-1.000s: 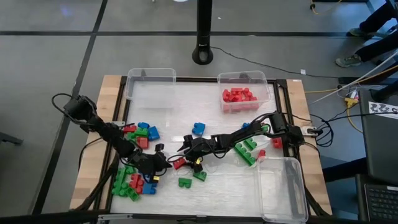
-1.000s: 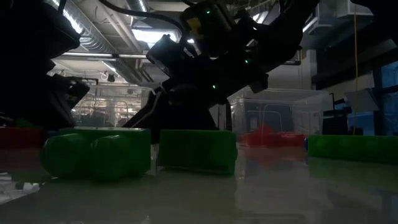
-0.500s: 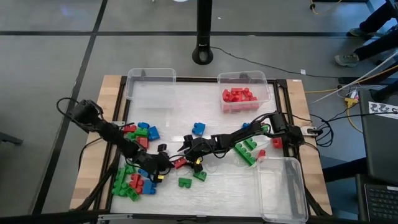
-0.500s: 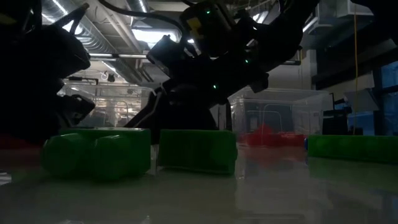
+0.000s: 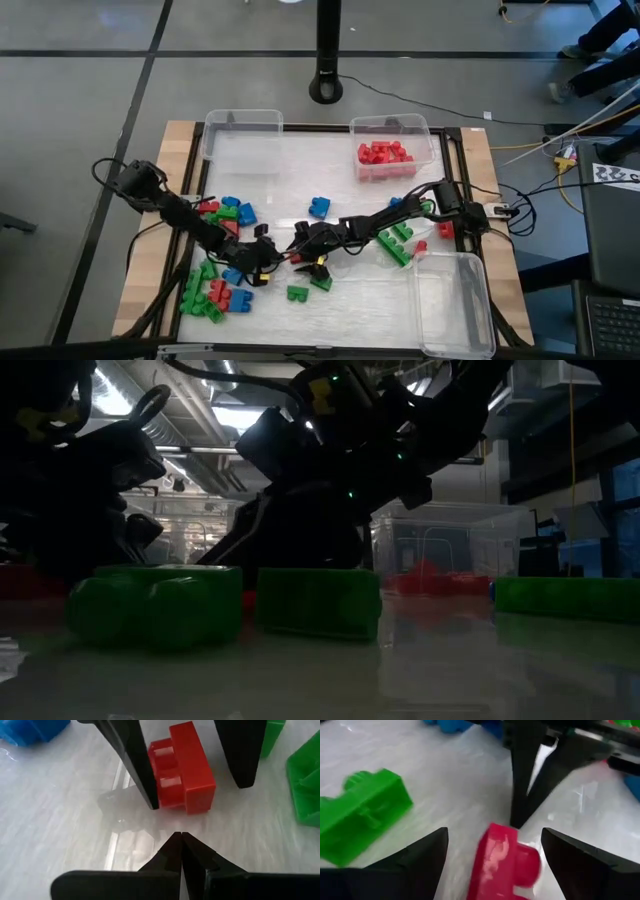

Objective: Sort blocks
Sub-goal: Put the red game piece into the top right transparent bin

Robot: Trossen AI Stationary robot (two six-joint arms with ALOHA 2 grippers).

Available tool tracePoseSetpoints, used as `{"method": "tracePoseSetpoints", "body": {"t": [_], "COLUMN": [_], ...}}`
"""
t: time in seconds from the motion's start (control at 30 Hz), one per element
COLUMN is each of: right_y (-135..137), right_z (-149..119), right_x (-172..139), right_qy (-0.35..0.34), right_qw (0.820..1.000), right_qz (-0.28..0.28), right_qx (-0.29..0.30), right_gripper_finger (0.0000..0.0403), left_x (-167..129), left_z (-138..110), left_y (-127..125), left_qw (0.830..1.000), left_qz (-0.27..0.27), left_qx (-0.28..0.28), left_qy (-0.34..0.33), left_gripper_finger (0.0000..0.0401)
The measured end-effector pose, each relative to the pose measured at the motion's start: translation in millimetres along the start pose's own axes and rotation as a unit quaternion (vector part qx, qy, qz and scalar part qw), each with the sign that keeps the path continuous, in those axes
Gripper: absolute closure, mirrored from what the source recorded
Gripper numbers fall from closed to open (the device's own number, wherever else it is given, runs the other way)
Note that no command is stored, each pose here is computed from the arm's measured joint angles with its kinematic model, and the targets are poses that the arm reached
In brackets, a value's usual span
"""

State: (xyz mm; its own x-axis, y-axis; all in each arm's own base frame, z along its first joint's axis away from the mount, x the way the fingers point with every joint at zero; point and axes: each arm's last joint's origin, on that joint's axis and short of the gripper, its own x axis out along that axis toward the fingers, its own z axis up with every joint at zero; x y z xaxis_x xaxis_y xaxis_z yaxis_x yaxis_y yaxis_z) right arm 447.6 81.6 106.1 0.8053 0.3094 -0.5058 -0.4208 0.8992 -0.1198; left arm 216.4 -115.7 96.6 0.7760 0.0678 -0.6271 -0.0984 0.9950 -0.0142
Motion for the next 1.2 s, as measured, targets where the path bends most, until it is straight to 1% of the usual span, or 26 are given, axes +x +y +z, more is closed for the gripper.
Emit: {"method": "tracePoseSetpoints", "body": {"t": [0.13, 0.4, 0.47, 0.57, 0.77, 0.83, 1.03, 1.2], "right_y": [0, 1, 1, 1, 1, 0, -1, -2], "right_z": [-6, -7, -7, -8, -7, -7, -6, 5], "right_x": [0, -1, -1, -1, -1, -1, -3, -17], "right_qy": [0.033, 0.045, 0.046, 0.048, 0.052, 0.052, 0.055, 0.069], "right_qw": [0.999, 0.999, 0.999, 0.999, 0.998, 0.998, 0.998, 0.997], "right_qz": [-0.012, -0.009, -0.009, -0.010, -0.021, -0.027, -0.033, -0.031], "right_qx": [0.006, 0.020, 0.020, 0.018, 0.005, 0.004, 0.000, -0.006], "right_gripper_finger": [0.0082, 0.0082, 0.0088, 0.0117, 0.0214, 0.0233, 0.0233, 0.0217], "left_x": [0, -1, -1, -1, -1, -1, -1, -2], "left_z": [0, -1, -1, -1, -1, -1, -1, -2], "left_y": [0, -1, -1, -1, -1, -1, -1, -3], "left_qw": [1.000, 1.000, 1.000, 1.000, 1.000, 1.000, 1.000, 1.000], "left_qz": [-0.001, -0.002, -0.002, -0.003, -0.004, -0.004, -0.004, -0.008], "left_qx": [0.002, 0.004, 0.004, 0.004, 0.004, 0.004, 0.004, 0.007], "left_qy": [0.001, 0.001, 0.001, 0.002, 0.002, 0.002, 0.002, 0.003], "left_gripper_finger": [0.0401, 0.0401, 0.0401, 0.0401, 0.0401, 0.0401, 0.0401, 0.0401]}}
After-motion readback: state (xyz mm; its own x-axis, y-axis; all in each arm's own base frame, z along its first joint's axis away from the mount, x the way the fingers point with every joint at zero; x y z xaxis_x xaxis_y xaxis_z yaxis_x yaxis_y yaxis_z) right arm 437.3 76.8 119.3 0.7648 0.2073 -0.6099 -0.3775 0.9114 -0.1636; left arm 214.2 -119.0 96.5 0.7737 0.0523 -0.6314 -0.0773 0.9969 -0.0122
